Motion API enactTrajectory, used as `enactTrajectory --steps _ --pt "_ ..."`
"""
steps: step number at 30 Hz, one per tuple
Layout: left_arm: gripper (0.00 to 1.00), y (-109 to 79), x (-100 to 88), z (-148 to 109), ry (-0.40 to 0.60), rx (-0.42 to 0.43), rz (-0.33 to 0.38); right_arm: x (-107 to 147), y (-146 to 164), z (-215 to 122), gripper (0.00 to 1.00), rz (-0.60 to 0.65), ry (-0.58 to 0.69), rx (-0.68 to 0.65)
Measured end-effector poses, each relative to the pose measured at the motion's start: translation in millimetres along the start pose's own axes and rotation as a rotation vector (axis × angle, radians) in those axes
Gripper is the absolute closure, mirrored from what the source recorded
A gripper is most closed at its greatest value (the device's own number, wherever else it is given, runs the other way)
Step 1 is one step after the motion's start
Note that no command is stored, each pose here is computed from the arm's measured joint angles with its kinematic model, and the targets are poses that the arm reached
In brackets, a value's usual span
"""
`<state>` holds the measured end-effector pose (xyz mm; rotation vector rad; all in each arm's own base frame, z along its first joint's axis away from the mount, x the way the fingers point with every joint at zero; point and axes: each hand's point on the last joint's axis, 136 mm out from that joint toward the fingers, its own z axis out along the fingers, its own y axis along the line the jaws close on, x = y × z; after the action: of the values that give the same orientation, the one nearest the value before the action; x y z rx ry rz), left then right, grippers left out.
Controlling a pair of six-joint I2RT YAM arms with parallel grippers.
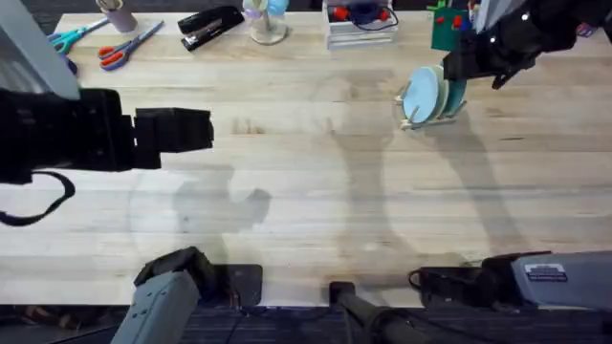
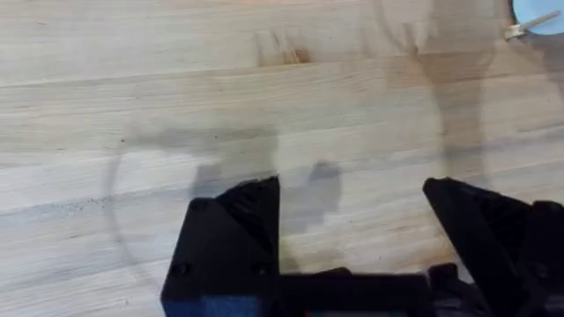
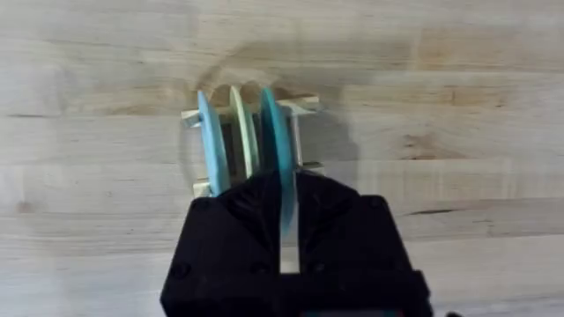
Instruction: Pick up the plates from the table one by one and place each into a slot on the dish rack.
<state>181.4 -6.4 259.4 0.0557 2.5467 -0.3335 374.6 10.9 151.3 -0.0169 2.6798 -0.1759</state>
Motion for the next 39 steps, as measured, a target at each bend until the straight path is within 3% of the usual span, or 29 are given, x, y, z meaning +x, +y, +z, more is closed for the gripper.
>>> enactTrajectory --steps 7,22,33,39 --pt "0.008 0.0 0.0 0.0 0.0 0.0 0.0 0.0 -0.1 -0.2 0.831 0.0 0.0 0.0" --pt "0.008 0.0 0.0 0.0 0.0 0.0 0.0 -1.2 -0.7 -6.2 0.776 0.003 -0.014 -0.004" --pt "0.008 0.0 0.0 0.0 0.0 0.0 0.0 -14.2 -13.8 -79.8 0.636 0.041 -0.213 -0.016" --pt "0.008 0.0 0.0 0.0 0.0 0.0 0.0 6.7 -21.8 -126.6 0.509 0.048 -0.27 -0.02"
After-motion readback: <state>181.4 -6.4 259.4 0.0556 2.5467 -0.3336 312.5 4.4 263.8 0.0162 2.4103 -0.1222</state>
